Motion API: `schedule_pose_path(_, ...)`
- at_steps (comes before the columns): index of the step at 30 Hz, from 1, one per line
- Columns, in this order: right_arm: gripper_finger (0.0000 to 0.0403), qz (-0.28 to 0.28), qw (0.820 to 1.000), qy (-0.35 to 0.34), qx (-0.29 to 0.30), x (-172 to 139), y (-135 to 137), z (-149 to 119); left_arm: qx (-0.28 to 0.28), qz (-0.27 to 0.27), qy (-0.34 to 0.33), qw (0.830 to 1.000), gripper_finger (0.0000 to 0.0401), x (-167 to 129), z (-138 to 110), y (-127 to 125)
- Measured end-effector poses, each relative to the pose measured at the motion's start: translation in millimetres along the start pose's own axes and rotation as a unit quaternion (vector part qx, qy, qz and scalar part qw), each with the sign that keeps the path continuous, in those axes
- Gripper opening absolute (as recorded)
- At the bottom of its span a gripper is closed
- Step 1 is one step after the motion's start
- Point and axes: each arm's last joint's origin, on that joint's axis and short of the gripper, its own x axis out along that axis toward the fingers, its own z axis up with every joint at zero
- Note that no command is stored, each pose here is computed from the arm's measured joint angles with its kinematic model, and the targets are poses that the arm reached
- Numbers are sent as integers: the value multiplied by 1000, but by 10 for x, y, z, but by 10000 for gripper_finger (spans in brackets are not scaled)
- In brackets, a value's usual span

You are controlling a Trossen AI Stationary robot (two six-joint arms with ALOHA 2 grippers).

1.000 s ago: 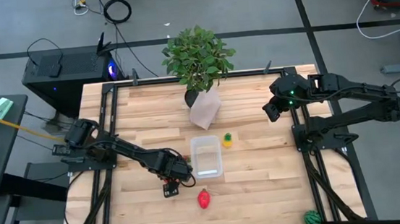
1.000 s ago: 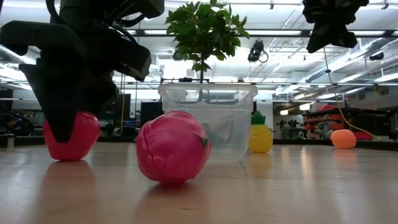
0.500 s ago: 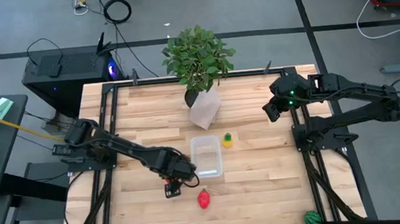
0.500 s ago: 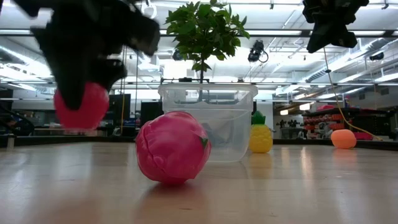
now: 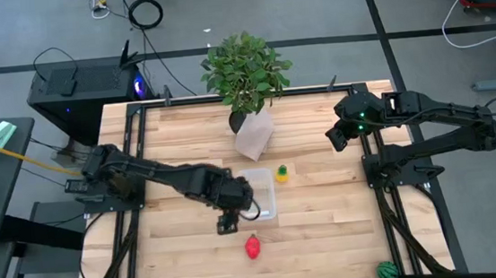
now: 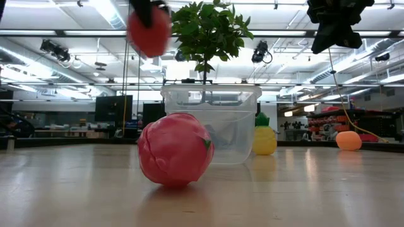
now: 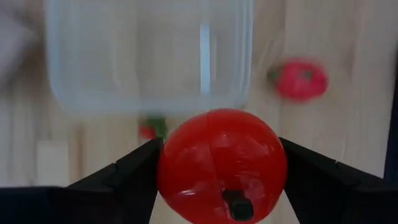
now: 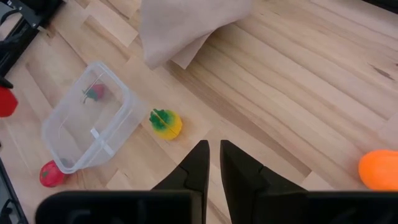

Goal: Pick and placing Produce into tupperware
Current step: Put the red apple into the transparent bin

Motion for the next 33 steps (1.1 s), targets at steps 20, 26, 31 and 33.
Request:
schedule_pose_path(20,46,-1,1000,1,-3,1,-2,-2,12,-13,-40,999,293,594,369,262)
schedule_pose_path(26,46,-1,1000,1,-4,0,-2,-2,29,-7,-22,999,293,663,312,125)
schedule_pose_path(31,46,-1,1000,1,-4,0,-3,-1,32,-4,-8,999,293,728,290,93)
schedule_pose_path(33,46,-1,1000,1,-4,1,-2,-1,33,-6,-14,999,293,756,310,86)
